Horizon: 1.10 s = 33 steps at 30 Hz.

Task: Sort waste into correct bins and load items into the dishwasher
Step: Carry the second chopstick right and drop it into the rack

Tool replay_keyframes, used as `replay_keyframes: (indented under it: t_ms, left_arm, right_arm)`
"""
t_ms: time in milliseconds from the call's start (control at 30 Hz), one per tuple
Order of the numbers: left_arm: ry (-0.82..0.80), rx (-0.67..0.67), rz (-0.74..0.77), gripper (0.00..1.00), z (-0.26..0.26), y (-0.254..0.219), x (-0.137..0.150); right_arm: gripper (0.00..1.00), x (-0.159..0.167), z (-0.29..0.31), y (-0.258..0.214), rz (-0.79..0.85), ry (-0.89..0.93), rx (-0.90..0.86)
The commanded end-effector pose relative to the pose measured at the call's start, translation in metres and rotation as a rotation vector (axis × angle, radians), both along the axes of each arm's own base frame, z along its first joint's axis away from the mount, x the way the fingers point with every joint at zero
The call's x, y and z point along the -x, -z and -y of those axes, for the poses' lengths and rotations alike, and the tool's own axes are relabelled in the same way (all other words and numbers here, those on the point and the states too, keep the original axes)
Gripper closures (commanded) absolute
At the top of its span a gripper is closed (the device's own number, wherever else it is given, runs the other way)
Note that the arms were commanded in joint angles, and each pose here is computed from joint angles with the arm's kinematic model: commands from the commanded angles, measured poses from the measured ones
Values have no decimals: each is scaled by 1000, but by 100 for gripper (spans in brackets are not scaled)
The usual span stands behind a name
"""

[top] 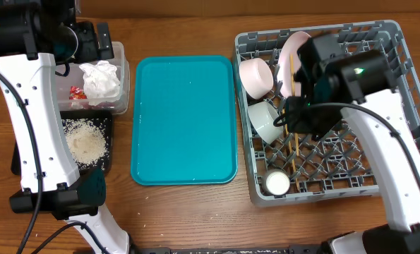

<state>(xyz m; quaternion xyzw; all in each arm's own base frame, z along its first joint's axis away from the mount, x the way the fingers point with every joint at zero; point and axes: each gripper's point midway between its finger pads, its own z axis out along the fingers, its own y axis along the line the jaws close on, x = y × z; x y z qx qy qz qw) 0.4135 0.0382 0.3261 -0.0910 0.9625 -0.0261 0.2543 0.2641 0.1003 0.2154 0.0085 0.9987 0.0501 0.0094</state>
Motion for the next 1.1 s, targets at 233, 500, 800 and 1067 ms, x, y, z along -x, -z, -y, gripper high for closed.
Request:
replay_keyframes:
  t_ms: [233,500,800,1067]
  left_arm:
    - [3,-10,40,0,4,-14,3]
    - [3,-11,40,0,4,-14,3]
    - [3,-11,40,0,4,-14,3]
    - [3,-11,40,0,4,-14,3]
  right_arm:
    - [96,46,37,97,-257,90,84]
    - [53,42,38,99,-244,98,80]
    - [46,2,26,35,-54,90,28]
    - [0,-14,-24,-104,255,26,-318]
